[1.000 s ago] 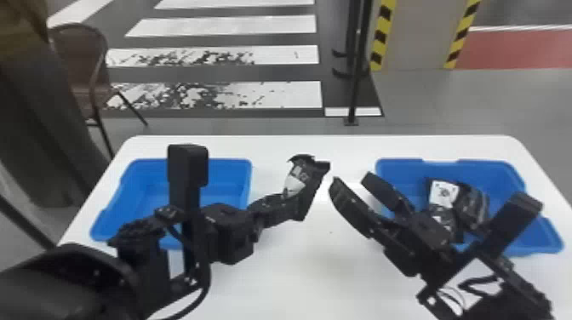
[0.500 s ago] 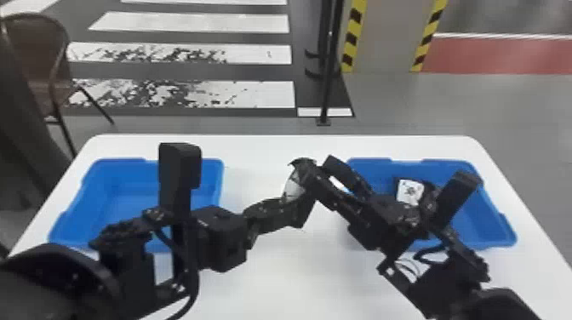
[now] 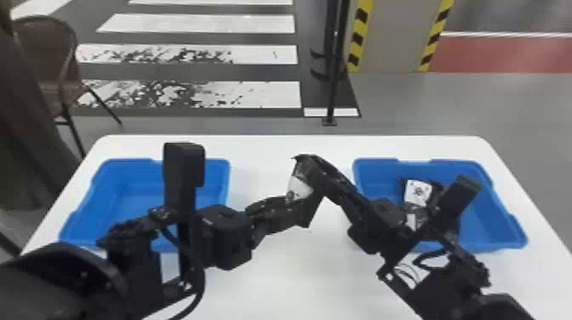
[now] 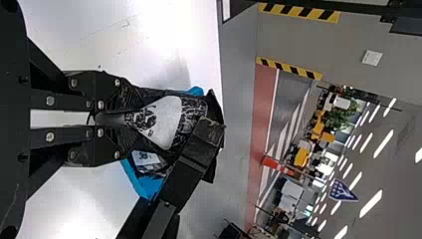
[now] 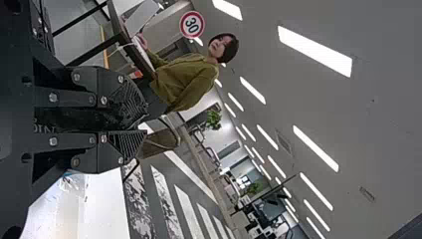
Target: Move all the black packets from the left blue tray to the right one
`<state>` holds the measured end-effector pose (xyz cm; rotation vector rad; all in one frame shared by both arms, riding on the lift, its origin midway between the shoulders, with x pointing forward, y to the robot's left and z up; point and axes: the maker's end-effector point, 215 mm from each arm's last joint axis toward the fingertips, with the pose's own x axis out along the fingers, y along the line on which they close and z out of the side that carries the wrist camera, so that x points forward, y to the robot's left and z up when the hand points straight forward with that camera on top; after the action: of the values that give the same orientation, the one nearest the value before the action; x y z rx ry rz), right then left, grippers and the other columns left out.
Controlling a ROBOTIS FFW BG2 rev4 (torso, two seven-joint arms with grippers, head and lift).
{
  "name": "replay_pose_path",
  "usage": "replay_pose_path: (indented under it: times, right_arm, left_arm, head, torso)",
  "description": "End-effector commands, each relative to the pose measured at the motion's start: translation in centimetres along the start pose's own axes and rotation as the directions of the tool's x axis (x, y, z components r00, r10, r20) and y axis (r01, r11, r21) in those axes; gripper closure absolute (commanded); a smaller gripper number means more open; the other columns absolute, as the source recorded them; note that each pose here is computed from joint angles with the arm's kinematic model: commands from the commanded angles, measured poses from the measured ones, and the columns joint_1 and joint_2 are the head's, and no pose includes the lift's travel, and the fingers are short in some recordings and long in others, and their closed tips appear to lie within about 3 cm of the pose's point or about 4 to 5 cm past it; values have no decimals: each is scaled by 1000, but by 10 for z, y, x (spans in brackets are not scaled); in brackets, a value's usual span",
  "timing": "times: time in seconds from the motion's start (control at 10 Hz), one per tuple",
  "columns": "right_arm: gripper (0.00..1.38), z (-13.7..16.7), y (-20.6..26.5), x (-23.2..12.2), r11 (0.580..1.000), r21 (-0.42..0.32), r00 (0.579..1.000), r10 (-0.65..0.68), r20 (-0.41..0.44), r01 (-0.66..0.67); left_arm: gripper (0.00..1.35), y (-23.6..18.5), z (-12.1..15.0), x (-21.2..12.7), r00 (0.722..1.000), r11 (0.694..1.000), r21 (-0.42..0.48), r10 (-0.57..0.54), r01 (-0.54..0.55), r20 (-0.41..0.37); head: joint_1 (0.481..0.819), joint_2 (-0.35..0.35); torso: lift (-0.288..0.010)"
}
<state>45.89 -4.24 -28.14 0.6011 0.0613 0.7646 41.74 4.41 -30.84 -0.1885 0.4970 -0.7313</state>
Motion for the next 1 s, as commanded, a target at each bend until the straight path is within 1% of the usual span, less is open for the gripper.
replay_pose_path:
  times: [0.0, 0.1, 0.2, 0.3, 0.4, 0.5, 0.6, 0.7, 0.8, 0.9]
  right_arm:
    - [1276, 4, -2, 0, 1000, 13, 1000, -1, 18, 1]
    - [1276, 13, -12, -3, 1000, -3, 999, -19, 32, 19]
    - [1276, 24, -31, -7, 998, -28, 997, -53, 48, 55]
    - [1276, 39, -58, -14, 992, -70, 993, -103, 65, 108]
    - [1276, 55, -92, -29, 975, -119, 981, -178, 80, 187]
    - [1276, 69, -132, -48, 949, -162, 962, -259, 91, 271]
    - [1276, 81, -171, -68, 915, -202, 937, -337, 94, 350]
    - [1276, 86, -207, -89, 882, -218, 909, -407, 93, 417]
    - [1274, 81, -227, -96, 872, -216, 897, -436, 68, 440]
    - [1268, 72, -244, -102, 862, -223, 886, -463, 22, 455]
  left_arm:
    - [601, 4, 3, -1, 1000, 1000, -13, 6, -5, 22]
    - [340, 10, 4, -5, 999, 1000, -23, 18, -18, 35]
    - [262, 18, 6, -11, 997, 999, -42, 35, -32, 65]
    - [243, 30, 7, -19, 993, 996, -65, 64, -58, 101]
    - [243, 39, 10, -30, 986, 993, -81, 91, -80, 143]
    - [243, 54, 13, -44, 974, 989, -99, 130, -113, 188]
    - [243, 70, 10, -61, 959, 979, -132, 179, -152, 221]
    - [243, 86, -1, -75, 949, 968, -172, 221, -185, 223]
    - [243, 95, -13, -87, 945, 958, -196, 251, -211, 210]
    - [243, 99, -20, -92, 944, 953, -209, 262, -220, 201]
  head:
    - [695, 2]
    - [695, 3]
    - [695, 1]
    - [695, -7]
    - [695, -22]
    - [695, -31]
    - [695, -60]
    - [695, -84]
    - [695, -106]
    - [695, -112]
  torso:
    - [-140]
    - [-140]
    - [-140]
    - [-140]
    - [-140]
    - [-140]
    - [-140]
    - [-140]
    - [-140]
    - [-140]
